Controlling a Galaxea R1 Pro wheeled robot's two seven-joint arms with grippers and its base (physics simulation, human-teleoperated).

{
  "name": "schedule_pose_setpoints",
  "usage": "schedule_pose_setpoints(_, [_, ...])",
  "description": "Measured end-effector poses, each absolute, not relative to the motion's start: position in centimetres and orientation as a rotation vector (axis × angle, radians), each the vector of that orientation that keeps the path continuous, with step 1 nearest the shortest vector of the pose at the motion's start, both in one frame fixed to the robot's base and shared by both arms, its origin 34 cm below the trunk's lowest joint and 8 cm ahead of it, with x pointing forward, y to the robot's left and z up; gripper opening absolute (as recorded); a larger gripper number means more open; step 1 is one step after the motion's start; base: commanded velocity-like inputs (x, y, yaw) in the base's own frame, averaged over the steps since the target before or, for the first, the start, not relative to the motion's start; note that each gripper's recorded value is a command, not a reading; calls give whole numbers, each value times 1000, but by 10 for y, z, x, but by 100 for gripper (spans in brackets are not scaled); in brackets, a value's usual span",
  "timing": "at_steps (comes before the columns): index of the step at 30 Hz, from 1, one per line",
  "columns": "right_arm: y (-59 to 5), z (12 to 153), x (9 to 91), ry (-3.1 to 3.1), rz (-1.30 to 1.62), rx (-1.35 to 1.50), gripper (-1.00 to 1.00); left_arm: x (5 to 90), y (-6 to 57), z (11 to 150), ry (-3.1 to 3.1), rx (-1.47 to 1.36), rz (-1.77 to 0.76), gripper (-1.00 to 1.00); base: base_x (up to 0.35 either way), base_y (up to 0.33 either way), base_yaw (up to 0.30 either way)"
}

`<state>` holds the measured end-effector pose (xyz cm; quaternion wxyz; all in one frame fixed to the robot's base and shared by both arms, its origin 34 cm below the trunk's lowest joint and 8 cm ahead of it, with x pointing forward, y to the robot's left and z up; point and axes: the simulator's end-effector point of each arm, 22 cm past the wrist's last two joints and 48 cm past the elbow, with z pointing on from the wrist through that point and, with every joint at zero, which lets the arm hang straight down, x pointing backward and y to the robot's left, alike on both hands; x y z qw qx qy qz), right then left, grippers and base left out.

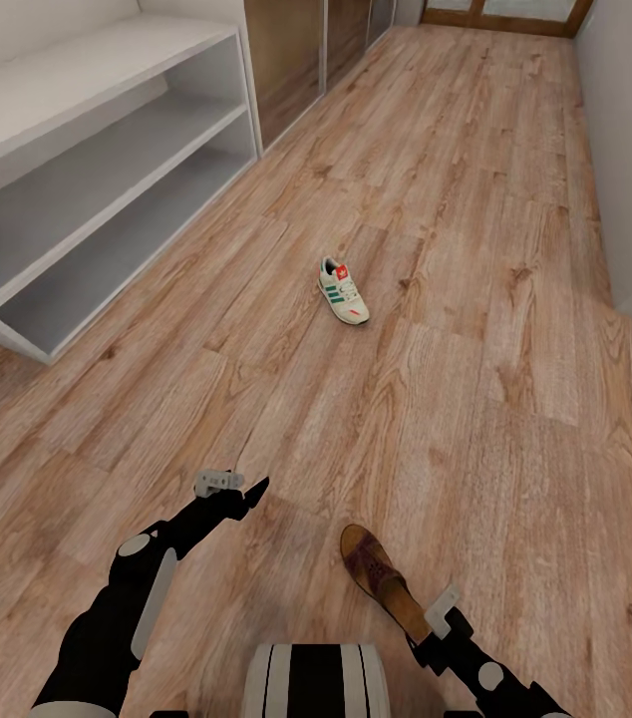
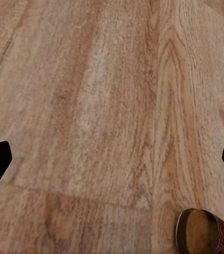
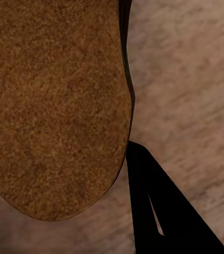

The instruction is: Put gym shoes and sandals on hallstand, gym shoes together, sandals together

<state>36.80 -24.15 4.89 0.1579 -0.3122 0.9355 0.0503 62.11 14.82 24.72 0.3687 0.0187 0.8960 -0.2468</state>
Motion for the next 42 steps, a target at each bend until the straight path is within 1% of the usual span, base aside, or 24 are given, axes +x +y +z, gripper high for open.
schedule_pose_setpoints(15, [-244, 66, 395, 2623, 108, -876, -100, 633, 150, 275, 2253, 61, -622, 100, 0, 0, 0])
schedule_pose_setpoints(18, [-252, 79, 436, 2545, 45, -868, -100, 636, 150, 282, 2242, 64, -620, 100, 0, 0, 0])
schedule_pose_setpoints(20, [-265, 102, 492, 2439, -47, -840, -100, 637, 150, 287, 2234, 67, -618, 100, 0, 0, 0])
schedule_pose_setpoints(22, [-277, 122, 528, 2375, -111, -805, -100, 639, 151, 291, 2226, 69, -615, 100, 0, 0, 0])
schedule_pose_setpoints(24, [-300, 148, 565, 2332, -205, -732, -100, 641, 152, 296, 2219, 72, -613, 100, 0, 0, 0])
schedule_pose_setpoints(27, [-337, 174, 595, 2378, -359, -666, -100, 643, 153, 303, 2207, 75, -608, 100, 0, 0, 0])
schedule_pose_setpoints(30, [-350, 206, 623, 2381, -432, -558, -100, 646, 155, 310, 2196, 78, -604, 100, 0, 0, 0])
schedule_pose_setpoints(33, [-347, 240, 649, 2349, -418, -396, -100, 648, 155, 317, 2184, 81, -601, 100, 0, 0, 0])
schedule_pose_setpoints(38, [-354, 292, 671, 2381, -288, 2, -100, 652, 155, 329, 2167, 87, -596, 100, 0, 0, 0])
schedule_pose_setpoints(42, [-349, 307, 675, 2388, -222, 91, -100, 654, 155, 338, 2152, 89, -592, 100, 0, 0, 0])
